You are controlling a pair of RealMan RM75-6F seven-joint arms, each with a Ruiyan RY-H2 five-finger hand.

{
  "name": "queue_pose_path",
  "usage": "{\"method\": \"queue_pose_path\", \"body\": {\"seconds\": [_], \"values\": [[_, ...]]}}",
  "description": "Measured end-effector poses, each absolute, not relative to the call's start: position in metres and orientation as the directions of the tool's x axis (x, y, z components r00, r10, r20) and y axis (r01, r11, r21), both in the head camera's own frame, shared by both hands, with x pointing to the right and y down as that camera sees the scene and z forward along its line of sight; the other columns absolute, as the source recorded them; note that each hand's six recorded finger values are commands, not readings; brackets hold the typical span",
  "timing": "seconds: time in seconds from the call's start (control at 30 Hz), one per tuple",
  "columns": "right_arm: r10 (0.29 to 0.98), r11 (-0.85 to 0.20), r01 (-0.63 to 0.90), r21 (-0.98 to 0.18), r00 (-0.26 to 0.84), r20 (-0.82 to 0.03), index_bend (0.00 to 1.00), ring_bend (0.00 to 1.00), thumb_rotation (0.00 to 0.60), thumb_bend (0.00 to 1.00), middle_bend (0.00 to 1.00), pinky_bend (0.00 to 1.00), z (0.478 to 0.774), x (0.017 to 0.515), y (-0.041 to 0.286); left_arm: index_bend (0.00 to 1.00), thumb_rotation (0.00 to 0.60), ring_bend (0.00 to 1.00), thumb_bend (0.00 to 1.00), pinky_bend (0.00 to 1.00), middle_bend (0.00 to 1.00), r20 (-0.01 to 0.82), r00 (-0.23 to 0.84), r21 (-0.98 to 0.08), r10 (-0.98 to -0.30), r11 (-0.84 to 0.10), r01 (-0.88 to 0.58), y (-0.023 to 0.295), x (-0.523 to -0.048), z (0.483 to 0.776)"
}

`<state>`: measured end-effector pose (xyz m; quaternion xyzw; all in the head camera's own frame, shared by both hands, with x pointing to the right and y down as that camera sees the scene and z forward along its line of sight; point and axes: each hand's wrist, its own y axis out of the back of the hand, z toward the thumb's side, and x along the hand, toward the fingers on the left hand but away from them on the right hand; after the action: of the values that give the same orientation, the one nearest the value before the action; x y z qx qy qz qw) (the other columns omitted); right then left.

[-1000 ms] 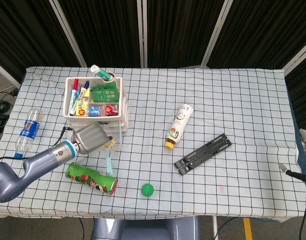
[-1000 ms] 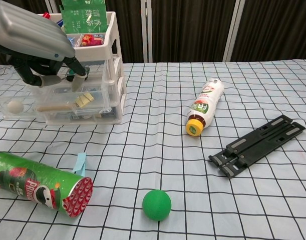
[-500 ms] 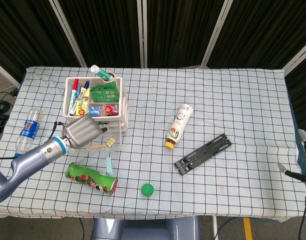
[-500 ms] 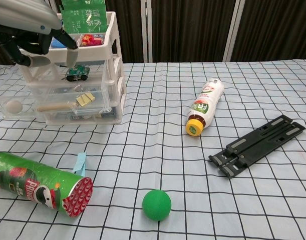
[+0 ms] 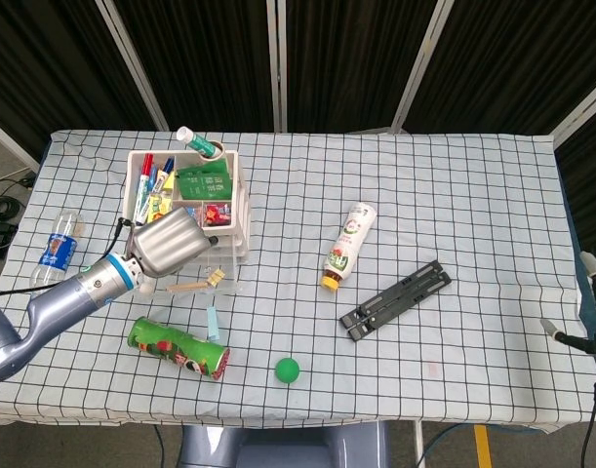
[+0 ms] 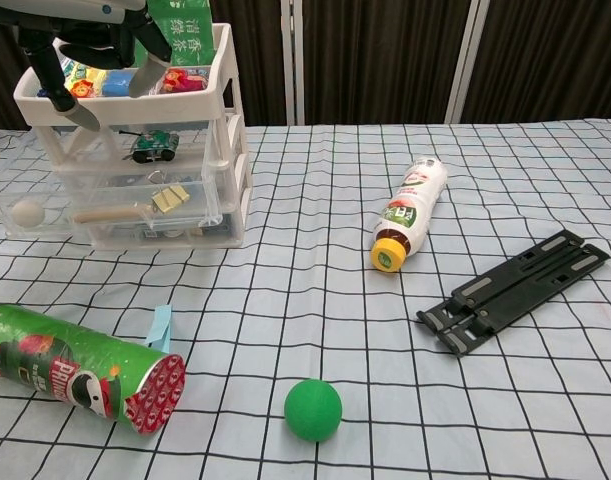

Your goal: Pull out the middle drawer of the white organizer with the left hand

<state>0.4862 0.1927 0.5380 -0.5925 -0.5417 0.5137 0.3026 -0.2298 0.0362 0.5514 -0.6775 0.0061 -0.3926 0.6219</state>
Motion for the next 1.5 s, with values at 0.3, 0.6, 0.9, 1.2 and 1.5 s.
{"method": "queue_pose_path", "body": {"seconds": [0.3, 0.6, 0.9, 1.2, 1.5], "values": [[0.951, -0.231, 0.327, -0.916, -0.121, -0.283, 0.00, 0.00, 0.600, 0.03, 0.00, 0.00, 0.539, 0.488, 0.192, 0.60, 0.600, 0.82, 0.07, 0.73, 0.88, 0.561, 0.703, -0.824, -0.437, -0.207, 0.528, 0.044, -0.221, 0.572], [0.950, -0.230, 0.327, -0.917, -0.128, -0.284, 0.00, 0.00, 0.600, 0.03, 0.00, 0.00, 0.540, 0.490, 0.191, 0.55, 0.600, 0.82, 0.15, 0.73, 0.88, 0.605, 0.685, -0.792, -0.406, -0.216, 0.571, 0.047, -0.218, 0.584], [0.950, -0.226, 0.329, -0.917, -0.132, -0.282, 0.00, 0.00, 0.600, 0.03, 0.00, 0.00, 0.539, 0.492, 0.191, 0.54, 0.600, 0.82, 0.24, 0.73, 0.88, 0.634, 0.674, -0.770, -0.378, -0.225, 0.598, 0.052, -0.213, 0.592], [0.950, -0.224, 0.331, -0.917, -0.135, -0.280, 0.00, 0.00, 0.600, 0.03, 0.00, 0.00, 0.539, 0.493, 0.190, 0.52, 0.600, 0.82, 0.24, 0.73, 0.88, 0.649, 0.664, -0.757, -0.373, -0.224, 0.614, 0.052, -0.213, 0.598], [0.950, -0.223, 0.331, -0.917, -0.139, -0.281, 0.00, 0.00, 0.600, 0.03, 0.00, 0.00, 0.539, 0.494, 0.190, 0.50, 0.600, 0.82, 0.24, 0.73, 0.88, 0.655, 0.664, -0.751, -0.359, -0.222, 0.621, 0.055, -0.206, 0.606]]}}
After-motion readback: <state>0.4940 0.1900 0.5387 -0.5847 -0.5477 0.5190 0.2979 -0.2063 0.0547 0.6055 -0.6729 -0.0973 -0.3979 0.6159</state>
